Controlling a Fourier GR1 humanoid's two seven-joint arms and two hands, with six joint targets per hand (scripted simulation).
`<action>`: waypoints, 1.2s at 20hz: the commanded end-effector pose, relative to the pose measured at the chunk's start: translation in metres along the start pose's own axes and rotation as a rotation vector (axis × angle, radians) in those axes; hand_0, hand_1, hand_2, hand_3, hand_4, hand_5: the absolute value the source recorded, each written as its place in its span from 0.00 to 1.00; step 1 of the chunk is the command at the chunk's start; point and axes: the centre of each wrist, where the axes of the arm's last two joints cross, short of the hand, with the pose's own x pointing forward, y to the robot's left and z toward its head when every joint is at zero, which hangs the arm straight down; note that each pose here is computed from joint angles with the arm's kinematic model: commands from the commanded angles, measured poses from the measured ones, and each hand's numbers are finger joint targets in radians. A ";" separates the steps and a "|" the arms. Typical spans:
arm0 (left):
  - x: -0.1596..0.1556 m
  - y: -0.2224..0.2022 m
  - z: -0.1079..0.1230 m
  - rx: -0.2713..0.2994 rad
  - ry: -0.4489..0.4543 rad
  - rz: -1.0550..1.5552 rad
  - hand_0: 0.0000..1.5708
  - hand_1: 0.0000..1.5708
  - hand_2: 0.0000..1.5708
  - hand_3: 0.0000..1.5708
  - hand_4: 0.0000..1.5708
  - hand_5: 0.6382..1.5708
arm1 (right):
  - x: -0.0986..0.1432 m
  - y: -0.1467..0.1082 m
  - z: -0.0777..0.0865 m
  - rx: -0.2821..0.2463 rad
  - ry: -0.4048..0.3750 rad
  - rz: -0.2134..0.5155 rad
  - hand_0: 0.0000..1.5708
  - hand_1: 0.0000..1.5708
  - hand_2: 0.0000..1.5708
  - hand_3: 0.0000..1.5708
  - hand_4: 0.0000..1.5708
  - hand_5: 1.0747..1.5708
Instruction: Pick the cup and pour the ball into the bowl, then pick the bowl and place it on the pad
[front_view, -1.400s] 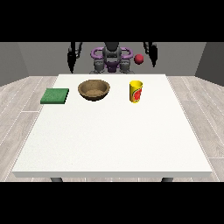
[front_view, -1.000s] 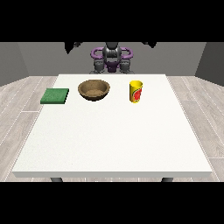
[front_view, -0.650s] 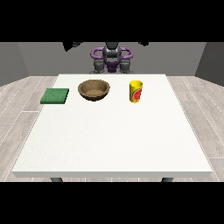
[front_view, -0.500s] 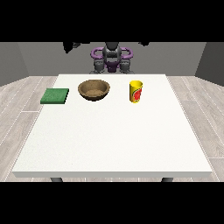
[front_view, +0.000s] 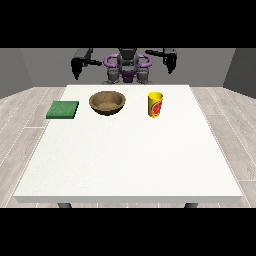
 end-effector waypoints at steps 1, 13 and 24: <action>-0.009 0.026 -0.019 0.019 -0.067 -0.069 0.00 0.00 0.00 0.00 0.00 0.66 | 0.008 -0.014 -0.020 0.017 -0.073 0.029 0.00 0.00 0.00 0.00 0.00 0.98; -0.066 0.023 -0.040 0.102 -0.057 -0.111 0.00 0.00 0.00 0.00 0.00 0.64 | -0.001 -0.053 -0.036 0.045 -0.076 0.008 0.00 0.00 0.00 0.00 0.00 0.98; -0.117 0.012 -0.028 0.138 -0.107 -0.113 0.00 0.00 0.00 0.00 0.00 0.67 | -0.001 -0.069 -0.041 0.068 -0.142 0.010 0.00 0.00 0.00 0.00 0.00 0.98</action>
